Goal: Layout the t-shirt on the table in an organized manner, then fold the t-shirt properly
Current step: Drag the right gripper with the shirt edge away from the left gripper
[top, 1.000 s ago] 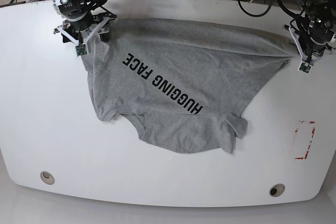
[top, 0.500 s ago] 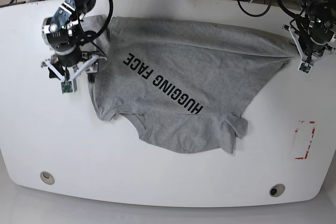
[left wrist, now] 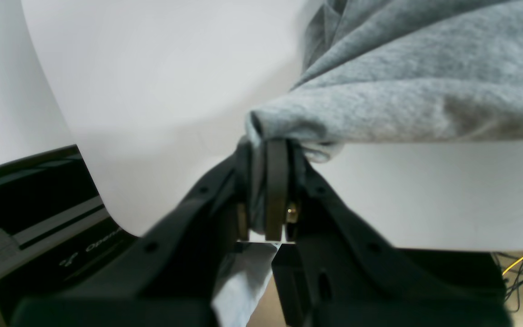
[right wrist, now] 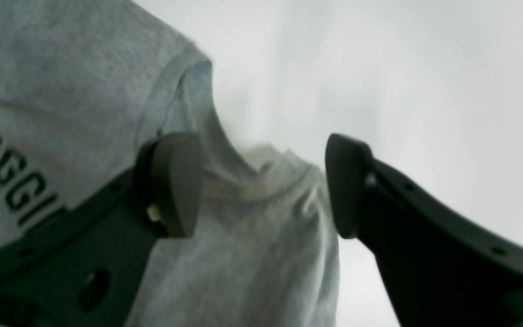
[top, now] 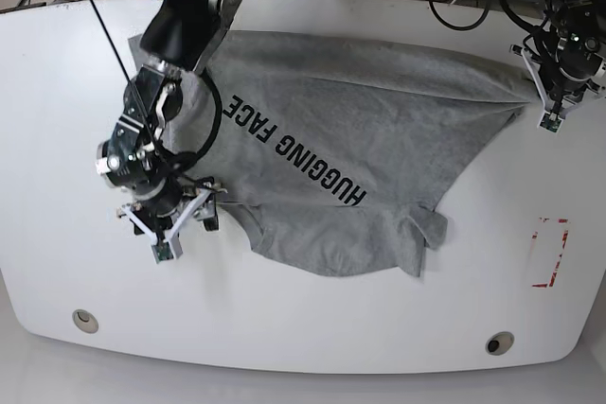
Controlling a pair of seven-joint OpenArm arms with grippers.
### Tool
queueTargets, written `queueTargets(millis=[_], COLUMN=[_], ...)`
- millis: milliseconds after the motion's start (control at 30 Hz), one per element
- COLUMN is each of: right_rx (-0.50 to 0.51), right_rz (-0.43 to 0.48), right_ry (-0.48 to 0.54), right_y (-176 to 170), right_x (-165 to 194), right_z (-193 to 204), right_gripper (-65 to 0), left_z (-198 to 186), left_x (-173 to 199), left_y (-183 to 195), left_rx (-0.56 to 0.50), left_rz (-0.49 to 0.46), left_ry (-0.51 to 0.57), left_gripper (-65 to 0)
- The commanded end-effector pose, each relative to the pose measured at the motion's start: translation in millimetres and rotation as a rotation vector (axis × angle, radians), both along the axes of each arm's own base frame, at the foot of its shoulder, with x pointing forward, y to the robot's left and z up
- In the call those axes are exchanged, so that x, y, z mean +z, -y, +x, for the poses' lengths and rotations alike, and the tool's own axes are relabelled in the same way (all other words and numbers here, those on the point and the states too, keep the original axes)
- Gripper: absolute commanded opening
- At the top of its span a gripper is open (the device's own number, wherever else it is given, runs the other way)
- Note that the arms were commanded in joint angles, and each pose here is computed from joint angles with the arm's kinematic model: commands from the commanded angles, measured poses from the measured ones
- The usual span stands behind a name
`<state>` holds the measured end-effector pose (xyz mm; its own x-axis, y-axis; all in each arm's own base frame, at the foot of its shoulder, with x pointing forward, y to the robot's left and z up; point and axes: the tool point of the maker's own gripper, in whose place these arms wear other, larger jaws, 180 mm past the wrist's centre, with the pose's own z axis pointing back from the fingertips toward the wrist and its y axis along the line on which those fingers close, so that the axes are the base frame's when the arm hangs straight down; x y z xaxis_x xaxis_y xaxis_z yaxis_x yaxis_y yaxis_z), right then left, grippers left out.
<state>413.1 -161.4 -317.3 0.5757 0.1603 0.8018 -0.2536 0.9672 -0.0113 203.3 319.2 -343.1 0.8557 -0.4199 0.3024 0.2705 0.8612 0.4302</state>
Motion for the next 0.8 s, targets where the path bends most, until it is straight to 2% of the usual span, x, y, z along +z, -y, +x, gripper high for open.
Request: queueTargets(millis=[0, 300, 633, 767], right_rx=[0.033, 0.085, 0.088, 0.037], right_rz=[0.063, 0.23, 0.424, 0.473], right_ry=[0.032, 0.036, -0.02, -0.014], right_y=[-10.8, -36.8, -64.2, -63.2], right_x=[9.7, -0.3, -39.1, -53.5], right_z=[31.9, 80.7, 91.7, 90.7], right_gripper=[-24.6, -24.3, -24.1, -24.1], left_z=[5.4, 5.4, 6.2, 6.7], left_x=[9.7, 9.7, 10.3, 10.6], left_y=[-4.8, -4.8, -4.2, -4.2], left_rx=[-0.006, -0.006, -0.008, -0.008], left_rz=[0.024, 0.024, 0.024, 0.024], left_ry=[0.029, 0.029, 0.031, 0.032], left_gripper=[-65.0, -65.0, -65.0, -65.0])
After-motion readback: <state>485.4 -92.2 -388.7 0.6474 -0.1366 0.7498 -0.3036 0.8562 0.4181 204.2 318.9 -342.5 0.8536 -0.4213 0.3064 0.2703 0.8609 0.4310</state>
